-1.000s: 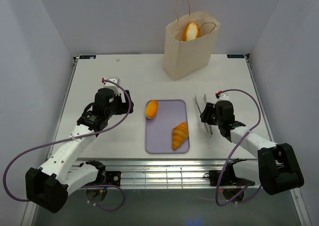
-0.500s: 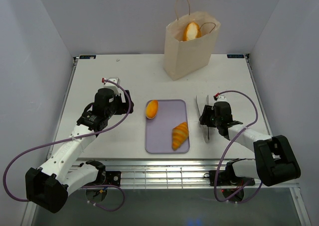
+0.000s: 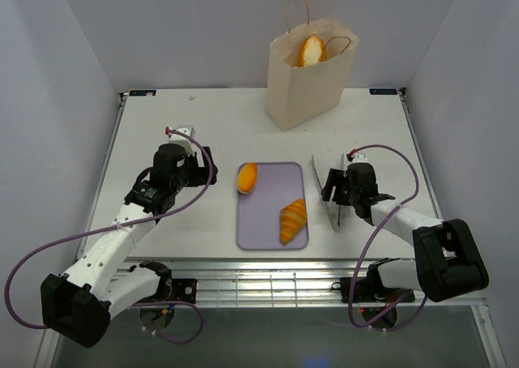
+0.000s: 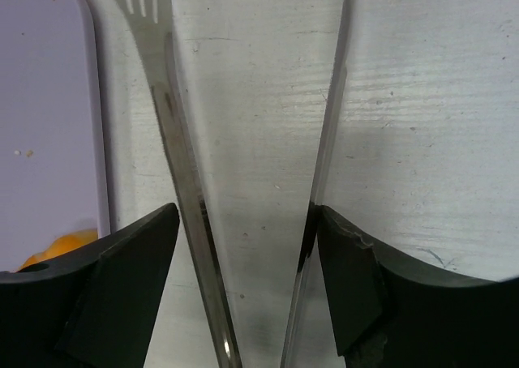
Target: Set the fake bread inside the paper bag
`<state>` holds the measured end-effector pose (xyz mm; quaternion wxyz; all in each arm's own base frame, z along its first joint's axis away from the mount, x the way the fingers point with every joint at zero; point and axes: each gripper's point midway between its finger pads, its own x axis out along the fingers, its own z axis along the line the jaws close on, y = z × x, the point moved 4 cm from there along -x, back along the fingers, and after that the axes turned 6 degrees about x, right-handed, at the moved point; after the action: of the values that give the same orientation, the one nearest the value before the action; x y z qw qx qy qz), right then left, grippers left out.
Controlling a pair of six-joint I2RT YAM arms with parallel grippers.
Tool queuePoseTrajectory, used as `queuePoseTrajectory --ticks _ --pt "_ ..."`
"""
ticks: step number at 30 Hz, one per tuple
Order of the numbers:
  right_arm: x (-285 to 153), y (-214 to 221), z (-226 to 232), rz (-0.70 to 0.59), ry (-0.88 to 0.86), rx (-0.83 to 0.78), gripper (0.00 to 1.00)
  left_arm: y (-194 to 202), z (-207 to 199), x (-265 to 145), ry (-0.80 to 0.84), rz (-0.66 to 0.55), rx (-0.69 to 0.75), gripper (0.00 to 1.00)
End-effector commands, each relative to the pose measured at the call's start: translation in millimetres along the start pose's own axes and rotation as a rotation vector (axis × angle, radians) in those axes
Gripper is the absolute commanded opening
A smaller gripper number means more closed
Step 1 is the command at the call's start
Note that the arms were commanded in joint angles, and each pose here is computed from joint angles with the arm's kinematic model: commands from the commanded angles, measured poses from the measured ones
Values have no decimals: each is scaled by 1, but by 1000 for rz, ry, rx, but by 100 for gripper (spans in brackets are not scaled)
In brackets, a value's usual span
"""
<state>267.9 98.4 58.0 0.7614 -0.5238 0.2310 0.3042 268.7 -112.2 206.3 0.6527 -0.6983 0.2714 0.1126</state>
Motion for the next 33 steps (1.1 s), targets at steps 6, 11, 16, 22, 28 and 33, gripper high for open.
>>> queuePoseTrajectory --ticks 6,11,16,22,28,33 --pt "-12 -32 15 -63 -25 -33 85 -17 -3 -9 10 -54 0 96" --pt "-22 -44 21 -85 -34 -44 94 -16 -1 -8 -4 -54 1 96" --pt "-36 -62 32 -103 -63 -72 95 -19 0 -10 -12 -66 -2 96" --pt "-66 -103 59 -187 -146 -138 96 -25 1 -15 -20 -115 -18 96" --pt "-96 -126 80 -272 -204 -185 90 -33 7 -22 -55 -169 -36 96" --pt "-104 -130 91 -292 -234 -202 90 -36 12 -26 -90 -202 -42 96"
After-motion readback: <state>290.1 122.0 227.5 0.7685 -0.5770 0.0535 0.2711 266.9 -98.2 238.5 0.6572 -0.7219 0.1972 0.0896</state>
